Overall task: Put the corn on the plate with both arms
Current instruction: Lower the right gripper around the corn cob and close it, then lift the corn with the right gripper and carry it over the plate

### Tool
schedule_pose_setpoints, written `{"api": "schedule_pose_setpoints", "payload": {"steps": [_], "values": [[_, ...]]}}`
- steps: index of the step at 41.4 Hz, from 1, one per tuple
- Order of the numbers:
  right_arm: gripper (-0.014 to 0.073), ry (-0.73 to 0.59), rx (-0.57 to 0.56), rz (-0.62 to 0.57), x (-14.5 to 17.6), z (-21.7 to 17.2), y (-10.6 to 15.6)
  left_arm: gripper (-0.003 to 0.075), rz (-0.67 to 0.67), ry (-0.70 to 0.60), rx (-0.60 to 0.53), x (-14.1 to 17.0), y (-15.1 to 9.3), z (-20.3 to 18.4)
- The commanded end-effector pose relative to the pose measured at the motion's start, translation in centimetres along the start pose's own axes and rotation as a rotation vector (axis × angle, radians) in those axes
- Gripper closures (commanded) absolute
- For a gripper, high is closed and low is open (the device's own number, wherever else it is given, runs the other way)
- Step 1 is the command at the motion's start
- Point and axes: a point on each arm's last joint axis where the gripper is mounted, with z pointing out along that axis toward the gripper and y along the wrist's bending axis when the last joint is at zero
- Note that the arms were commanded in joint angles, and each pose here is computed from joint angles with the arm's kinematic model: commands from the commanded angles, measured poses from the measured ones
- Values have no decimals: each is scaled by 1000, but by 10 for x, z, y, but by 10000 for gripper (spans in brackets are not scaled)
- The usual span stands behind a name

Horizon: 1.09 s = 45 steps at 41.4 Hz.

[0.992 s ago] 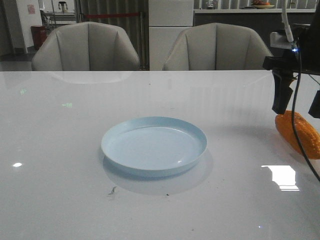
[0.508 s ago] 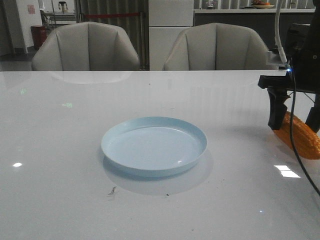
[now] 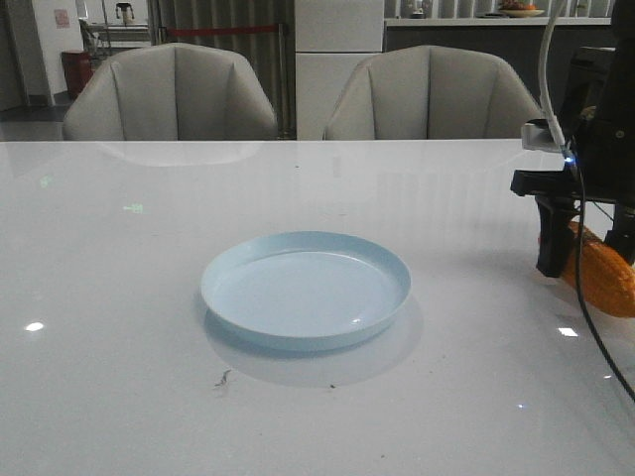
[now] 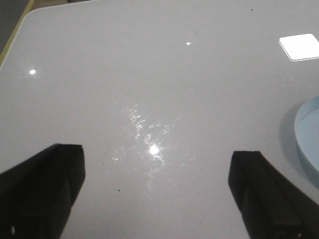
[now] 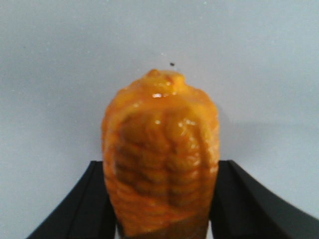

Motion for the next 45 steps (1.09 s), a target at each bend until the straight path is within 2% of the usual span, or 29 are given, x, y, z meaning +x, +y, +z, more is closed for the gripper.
{"api": "schedule_pose_setpoints", "payload": {"steps": [1,6,16,21,28,32,37,45], "values": [[523,-81,-26,-23,-4,-36,6,88,-4,-130,-9,-17,2,-7],[543,-104,-40,-34,-12,-57,11,88,-4,-143,-10,-19,2,-7],[543,-239,-64,-102,-30,-130,32,88,-4,-148,-10,-19,2,-7],[543,-331,-139,-161,-31,-164,62,88,-4,-148,-10,-19,2,-7],[543,-418,-337,-276,-22,-191,127,88,-4,-148,-10,-19,2,-7],[543,-428,-370,-343,-14,-191,159,88,-4,-148,-10,-19,2,-7],[543,-364,-388,-418,-4,-174,194,88,-4,-148,-10,-19,2,-7],[543,-231,-390,-475,1,-129,229,88,-4,-148,-10,-19,2,-7]]}}
